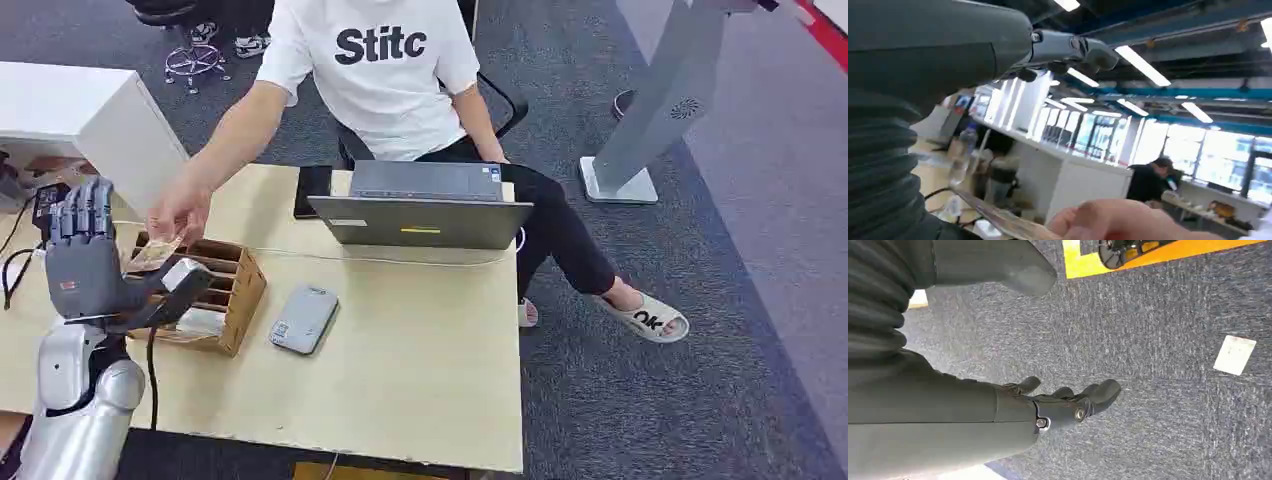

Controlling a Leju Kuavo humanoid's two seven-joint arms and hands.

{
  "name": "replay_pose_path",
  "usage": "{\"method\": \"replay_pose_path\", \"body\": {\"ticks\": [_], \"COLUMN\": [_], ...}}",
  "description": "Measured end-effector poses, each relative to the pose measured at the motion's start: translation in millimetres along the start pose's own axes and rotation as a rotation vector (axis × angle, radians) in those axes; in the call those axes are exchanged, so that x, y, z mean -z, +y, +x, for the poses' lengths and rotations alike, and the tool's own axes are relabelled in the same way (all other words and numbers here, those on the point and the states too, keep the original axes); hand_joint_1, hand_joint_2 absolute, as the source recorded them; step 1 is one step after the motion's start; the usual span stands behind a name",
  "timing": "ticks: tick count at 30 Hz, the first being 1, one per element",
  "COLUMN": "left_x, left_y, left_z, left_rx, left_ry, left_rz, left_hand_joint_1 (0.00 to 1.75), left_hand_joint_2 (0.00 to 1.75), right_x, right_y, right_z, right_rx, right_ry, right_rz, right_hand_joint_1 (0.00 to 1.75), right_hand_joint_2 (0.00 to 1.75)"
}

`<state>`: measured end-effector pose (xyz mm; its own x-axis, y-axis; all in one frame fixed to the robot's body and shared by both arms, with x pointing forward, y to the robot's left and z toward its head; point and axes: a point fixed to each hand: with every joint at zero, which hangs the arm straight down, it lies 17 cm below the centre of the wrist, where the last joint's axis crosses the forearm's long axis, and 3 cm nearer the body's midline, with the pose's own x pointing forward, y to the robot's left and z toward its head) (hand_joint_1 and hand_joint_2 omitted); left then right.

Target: Pass the card to the sensor for recognition and then transmit it.

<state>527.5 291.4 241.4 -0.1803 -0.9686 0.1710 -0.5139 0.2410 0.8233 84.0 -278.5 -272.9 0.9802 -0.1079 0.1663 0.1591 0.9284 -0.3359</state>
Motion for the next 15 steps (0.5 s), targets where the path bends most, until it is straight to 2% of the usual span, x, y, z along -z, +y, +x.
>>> {"method": "replay_pose_path", "body": {"ticks": [7, 15], "left_x": [18.7, 27.6], "left_y": [1.3, 10.7], "left_z": [42.2, 73.7], "left_rx": [0.169, 0.312], "left_ry": [-0.142, -0.251], "left_rz": [0.022, 0.097], "left_hand_joint_1": [1.75, 1.75], "left_hand_joint_2": [1.75, 1.75], "right_x": [-1.3, -1.4], "right_y": [4.0, 4.3], "right_z": [-1.0, 0.7], "right_rx": [-0.030, -0.068], "right_ry": [0.001, -0.006], "right_rz": [0.011, 0.011], "right_hand_joint_1": [0.00, 0.00], "right_hand_joint_2": [1.75, 1.75]}}
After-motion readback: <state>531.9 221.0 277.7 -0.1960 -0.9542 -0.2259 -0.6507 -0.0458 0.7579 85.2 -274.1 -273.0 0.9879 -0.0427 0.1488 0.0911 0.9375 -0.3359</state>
